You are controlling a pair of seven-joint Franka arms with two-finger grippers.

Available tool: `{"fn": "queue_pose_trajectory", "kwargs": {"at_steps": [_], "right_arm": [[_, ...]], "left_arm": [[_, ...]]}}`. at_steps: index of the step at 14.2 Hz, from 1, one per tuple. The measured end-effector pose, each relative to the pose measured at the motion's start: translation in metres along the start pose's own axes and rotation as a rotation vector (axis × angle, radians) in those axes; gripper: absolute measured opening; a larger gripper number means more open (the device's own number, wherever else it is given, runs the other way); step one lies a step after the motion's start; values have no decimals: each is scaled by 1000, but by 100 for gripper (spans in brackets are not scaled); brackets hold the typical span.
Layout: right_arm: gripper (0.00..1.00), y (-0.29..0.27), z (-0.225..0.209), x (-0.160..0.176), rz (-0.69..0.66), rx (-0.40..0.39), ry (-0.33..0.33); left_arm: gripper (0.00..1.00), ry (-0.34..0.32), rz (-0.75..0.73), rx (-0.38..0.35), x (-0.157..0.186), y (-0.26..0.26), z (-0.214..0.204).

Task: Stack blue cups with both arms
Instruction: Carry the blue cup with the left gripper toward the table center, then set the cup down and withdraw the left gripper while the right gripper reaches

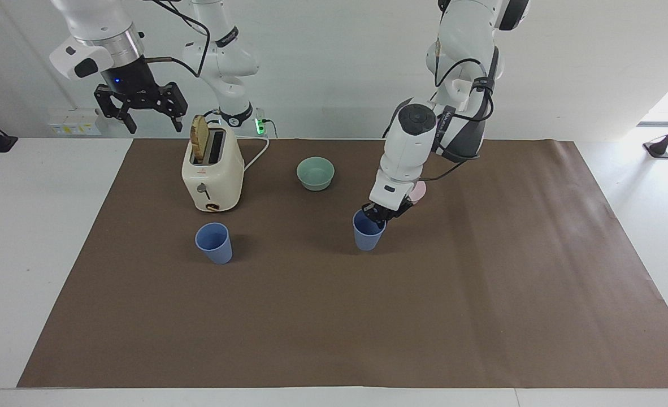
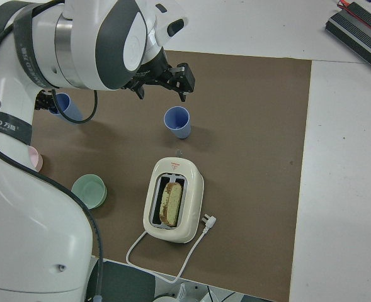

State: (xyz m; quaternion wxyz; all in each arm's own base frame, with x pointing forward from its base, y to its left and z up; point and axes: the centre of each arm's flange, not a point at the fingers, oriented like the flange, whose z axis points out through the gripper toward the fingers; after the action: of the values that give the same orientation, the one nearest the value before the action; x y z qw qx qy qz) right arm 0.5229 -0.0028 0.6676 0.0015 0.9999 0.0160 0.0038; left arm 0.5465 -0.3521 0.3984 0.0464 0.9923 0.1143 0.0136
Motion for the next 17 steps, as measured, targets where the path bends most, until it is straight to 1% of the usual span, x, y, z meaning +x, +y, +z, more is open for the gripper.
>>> {"fn": "queue_pose_trajectory", "kwargs": {"at_steps": [4,6,7,9,10,11,12,13,14,15,17], "right_arm": [[100,0,0,0,0,0,0],[100,0,0,0,0,0,0],[100,0,0,0,0,0,0],[100,0,0,0,0,0,0],[100,0,0,0,0,0,0],[100,1,0,0,2,0,0],[100,2,0,0,3,0,0],[100,2,0,0,4,0,0],[100,2,0,-1,3,0,-5],[100,0,1,-2,1,1,-14],[100,-2,2,-3,-4,1,-22]], "left_arm": [[5,-11,10,6,-13,6,26],[5,-8,9,2,-14,9,31],[13,-7,7,1,-14,9,31],[32,-2,3,-1,-11,8,30],[45,1,2,0,-10,7,30],[56,7,1,1,-8,5,28],[69,17,-5,0,-3,3,24],[82,29,-18,-4,5,-3,16],[93,41,-35,-9,14,-11,7],[100,53,-49,-13,20,-19,-4],[100,64,-53,-5,33,-38,-25]]}}
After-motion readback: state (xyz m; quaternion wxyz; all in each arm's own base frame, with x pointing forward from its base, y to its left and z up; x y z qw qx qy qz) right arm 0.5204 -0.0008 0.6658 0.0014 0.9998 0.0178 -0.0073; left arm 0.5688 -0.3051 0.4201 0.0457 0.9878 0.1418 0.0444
